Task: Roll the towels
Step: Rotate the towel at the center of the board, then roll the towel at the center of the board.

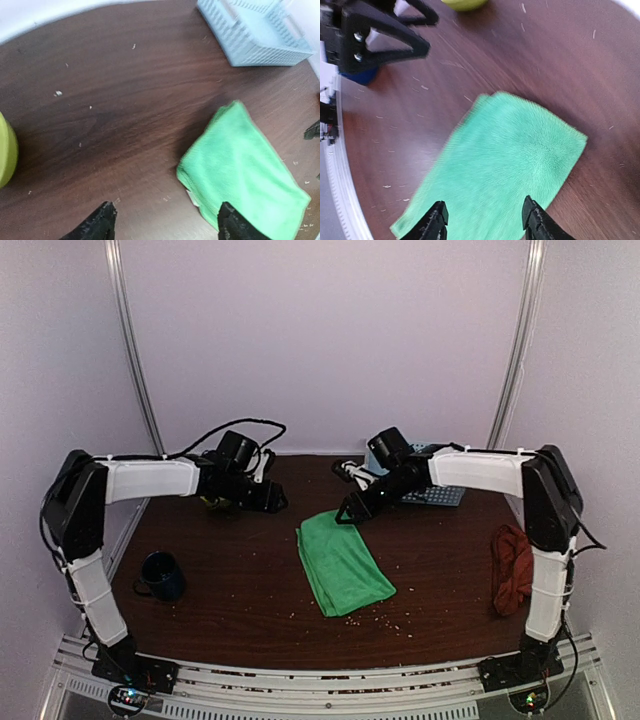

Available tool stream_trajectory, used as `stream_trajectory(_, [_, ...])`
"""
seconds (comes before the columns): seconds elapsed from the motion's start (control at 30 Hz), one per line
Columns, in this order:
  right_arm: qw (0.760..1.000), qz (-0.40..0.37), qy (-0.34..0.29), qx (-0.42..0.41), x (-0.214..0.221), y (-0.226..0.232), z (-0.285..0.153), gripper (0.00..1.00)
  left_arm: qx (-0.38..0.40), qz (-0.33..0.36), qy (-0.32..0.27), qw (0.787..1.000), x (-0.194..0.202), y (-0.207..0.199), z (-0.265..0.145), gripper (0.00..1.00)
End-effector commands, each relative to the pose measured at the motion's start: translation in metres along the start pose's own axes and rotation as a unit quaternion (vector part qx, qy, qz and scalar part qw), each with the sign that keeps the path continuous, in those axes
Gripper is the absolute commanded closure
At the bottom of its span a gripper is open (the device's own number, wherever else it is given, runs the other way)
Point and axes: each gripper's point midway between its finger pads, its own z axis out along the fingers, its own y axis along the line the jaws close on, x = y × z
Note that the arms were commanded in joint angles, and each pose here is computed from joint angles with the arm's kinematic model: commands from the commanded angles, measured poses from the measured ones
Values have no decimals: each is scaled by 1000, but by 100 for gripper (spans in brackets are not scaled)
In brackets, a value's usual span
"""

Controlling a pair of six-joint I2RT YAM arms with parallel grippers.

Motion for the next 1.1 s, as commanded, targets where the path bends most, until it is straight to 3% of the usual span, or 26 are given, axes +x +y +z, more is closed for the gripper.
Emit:
stream_trajectory(0.0, [994,-60,-88,-20,-25,27,-75,45,-4,157,-78,985,-14,-48,-60,22])
stream_trajectory(0.1, [991,-72,-110,-7,-13,23,-106,44,37,249,-80,964,10,-98,-82,23])
stream_trajectory(0.2, [989,-75,-123,21,1,7,-127,43,85,312,-41,945,44,-141,-85,33])
stream_trajectory(0.47, [985,-45,-156,52,21,-23,-160,42,135,382,43,913,109,-211,-52,43])
stream_trajectory(0.77, [988,-30,-145,40,27,-34,-168,41,98,395,93,909,138,-217,-2,46])
stream_trajectory(1.07, [991,-22,-133,28,29,-39,-156,41,55,394,95,912,142,-202,5,44])
